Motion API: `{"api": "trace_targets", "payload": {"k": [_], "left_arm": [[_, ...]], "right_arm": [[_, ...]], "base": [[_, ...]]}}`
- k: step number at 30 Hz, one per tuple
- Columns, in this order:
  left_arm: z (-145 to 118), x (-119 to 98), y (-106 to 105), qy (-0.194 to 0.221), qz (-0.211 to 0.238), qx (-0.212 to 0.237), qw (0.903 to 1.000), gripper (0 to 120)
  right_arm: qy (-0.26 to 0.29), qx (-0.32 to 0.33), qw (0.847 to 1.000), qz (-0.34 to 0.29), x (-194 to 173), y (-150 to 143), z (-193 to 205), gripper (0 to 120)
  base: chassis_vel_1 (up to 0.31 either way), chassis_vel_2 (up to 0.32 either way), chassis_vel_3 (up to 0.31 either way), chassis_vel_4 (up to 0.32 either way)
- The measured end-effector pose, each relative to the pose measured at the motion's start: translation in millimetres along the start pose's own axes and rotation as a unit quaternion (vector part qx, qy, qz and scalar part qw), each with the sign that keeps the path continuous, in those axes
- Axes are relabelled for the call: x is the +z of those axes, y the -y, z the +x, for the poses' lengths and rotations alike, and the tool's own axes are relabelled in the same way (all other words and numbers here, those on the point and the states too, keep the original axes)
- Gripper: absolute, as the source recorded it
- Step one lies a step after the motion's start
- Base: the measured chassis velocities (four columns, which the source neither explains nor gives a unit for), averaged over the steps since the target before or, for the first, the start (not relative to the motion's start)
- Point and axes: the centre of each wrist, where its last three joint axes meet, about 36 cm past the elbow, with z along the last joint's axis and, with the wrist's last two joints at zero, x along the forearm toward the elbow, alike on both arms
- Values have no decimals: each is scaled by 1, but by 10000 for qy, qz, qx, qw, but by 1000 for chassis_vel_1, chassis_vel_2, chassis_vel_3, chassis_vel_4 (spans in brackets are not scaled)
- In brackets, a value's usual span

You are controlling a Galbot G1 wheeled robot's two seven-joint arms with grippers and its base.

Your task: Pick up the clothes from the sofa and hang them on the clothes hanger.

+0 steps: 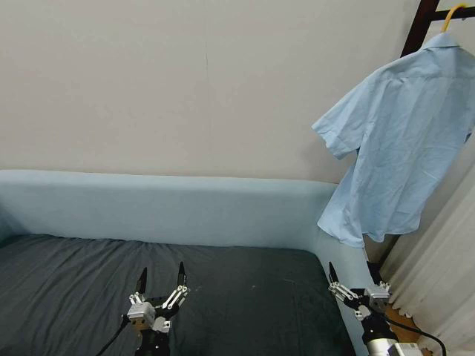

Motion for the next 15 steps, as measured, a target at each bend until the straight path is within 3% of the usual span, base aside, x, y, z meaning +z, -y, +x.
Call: {"api": "trace_targets", "payload": {"k": [15], "left_arm": [[0,-1,-1,-5,-22,12,10000,100]], "right_arm": [[32,-9,10000,-3,-2,-1,-3,100]], "base": [[0,0,0,0]]}}
